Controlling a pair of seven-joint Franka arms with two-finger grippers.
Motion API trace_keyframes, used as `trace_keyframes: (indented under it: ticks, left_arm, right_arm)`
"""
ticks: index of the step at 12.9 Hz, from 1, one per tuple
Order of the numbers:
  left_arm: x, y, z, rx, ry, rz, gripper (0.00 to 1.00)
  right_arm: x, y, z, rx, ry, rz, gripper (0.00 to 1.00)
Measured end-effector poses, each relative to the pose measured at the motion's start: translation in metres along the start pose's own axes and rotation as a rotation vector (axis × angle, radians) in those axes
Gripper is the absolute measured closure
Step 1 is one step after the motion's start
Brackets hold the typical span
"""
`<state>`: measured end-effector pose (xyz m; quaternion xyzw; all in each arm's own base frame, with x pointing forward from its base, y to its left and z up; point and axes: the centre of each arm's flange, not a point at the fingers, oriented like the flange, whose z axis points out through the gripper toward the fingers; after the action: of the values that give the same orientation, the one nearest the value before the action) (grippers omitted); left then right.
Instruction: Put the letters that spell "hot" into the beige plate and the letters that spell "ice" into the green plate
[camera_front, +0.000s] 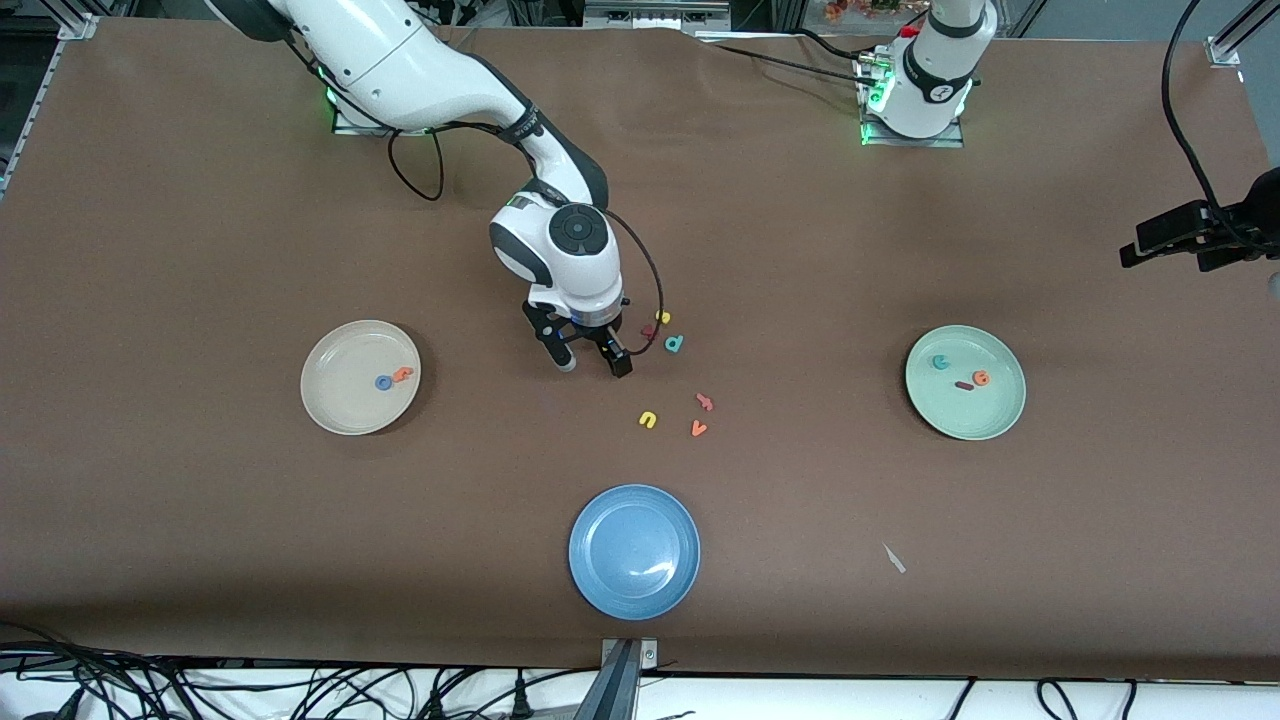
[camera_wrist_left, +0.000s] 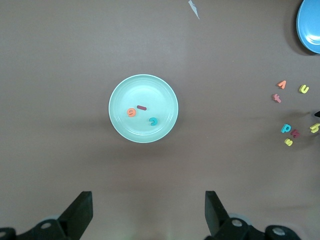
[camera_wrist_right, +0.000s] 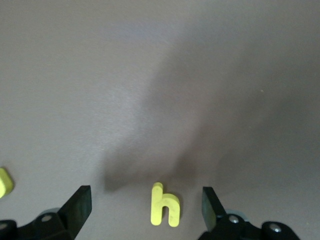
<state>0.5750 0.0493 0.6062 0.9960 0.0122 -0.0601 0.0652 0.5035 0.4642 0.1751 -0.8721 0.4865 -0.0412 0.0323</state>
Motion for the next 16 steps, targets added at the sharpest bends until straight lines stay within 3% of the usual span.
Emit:
trace_keyframes:
  ticks: [5, 9, 13, 14, 16]
  left_arm:
    - [0.0, 0.0, 0.001, 0.0, -0.003, 0.0, 0.0]
    - [0.0, 0.0, 0.002, 0.0, -0.004, 0.0, 0.0]
    - [0.001, 0.0, 0.003, -0.001, -0.006, 0.0, 0.0]
    - [0.001, 0.0, 0.003, -0.001, -0.006, 0.0, 0.0]
    - [0.001, 0.0, 0.003, -0.001, -0.006, 0.001, 0.0]
  right_arm:
    - [-0.023, 0.009, 0.012, -0.02, -0.003, 0.035, 0.04]
    - [-0.025, 0.009, 0.011, -0.018, -0.003, 0.036, 0.12]
    - [-0.025, 0.008, 0.011, -0.016, 0.001, 0.03, 0.13]
    - [-0.025, 0.008, 0.01, -0.013, 0.003, 0.027, 0.15]
    - [-0.024, 0.005, 0.008, -0.005, 0.007, 0.022, 0.34]
